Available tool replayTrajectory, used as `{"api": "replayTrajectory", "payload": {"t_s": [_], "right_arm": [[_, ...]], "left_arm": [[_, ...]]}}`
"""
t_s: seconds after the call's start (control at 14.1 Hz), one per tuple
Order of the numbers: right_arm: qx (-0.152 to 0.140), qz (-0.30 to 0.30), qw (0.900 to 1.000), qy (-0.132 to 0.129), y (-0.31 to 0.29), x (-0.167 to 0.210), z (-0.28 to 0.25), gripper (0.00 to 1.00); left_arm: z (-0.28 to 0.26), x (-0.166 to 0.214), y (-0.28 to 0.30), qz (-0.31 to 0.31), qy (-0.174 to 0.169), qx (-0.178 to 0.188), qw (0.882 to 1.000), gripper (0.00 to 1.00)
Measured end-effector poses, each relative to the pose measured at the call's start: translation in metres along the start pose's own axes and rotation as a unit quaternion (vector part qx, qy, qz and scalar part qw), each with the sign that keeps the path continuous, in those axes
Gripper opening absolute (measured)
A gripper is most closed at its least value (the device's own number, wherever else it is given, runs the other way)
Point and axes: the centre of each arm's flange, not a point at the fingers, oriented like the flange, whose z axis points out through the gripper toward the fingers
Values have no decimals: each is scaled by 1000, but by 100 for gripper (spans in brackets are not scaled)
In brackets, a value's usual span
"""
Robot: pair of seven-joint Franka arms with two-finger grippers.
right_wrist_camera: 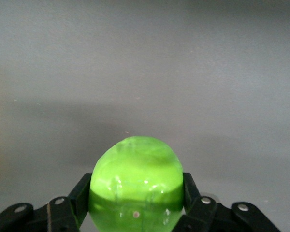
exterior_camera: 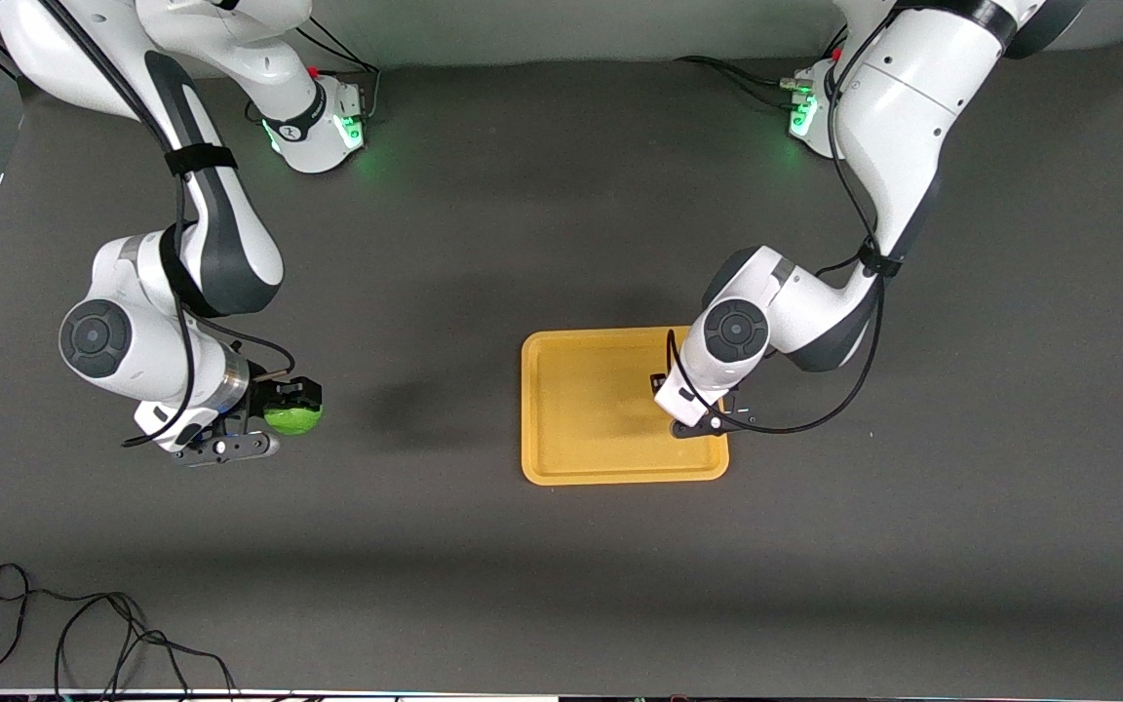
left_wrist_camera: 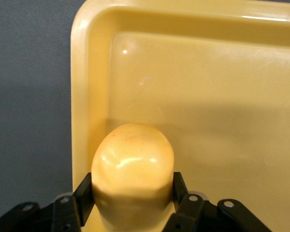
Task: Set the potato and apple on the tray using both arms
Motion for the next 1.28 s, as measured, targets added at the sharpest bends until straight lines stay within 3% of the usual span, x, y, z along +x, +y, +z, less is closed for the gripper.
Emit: {"api": "replayTrajectory", "payload": {"t_s": [0.21, 0.5, 0.71, 0.99, 1.28], "right_arm": [[0, 2, 1000, 6, -39, -1, -7, 78], [11, 18, 1000, 8, -67, 4, -7, 78], [32, 38, 999, 15, -110, 11, -10, 78], [67, 17, 997, 22, -191, 16, -11, 78], [72, 17, 997, 28, -289, 14, 12, 78]], "left_arm": [[0, 0, 1, 4, 3, 2, 1000, 99], [-12, 10, -3, 3, 18, 4, 1000, 100], [-65, 30, -33, -13, 29, 18, 999, 100], [-161, 49, -119, 7, 34, 50, 998, 100], [-240, 55, -228, 48, 14, 35, 998, 100]]}}
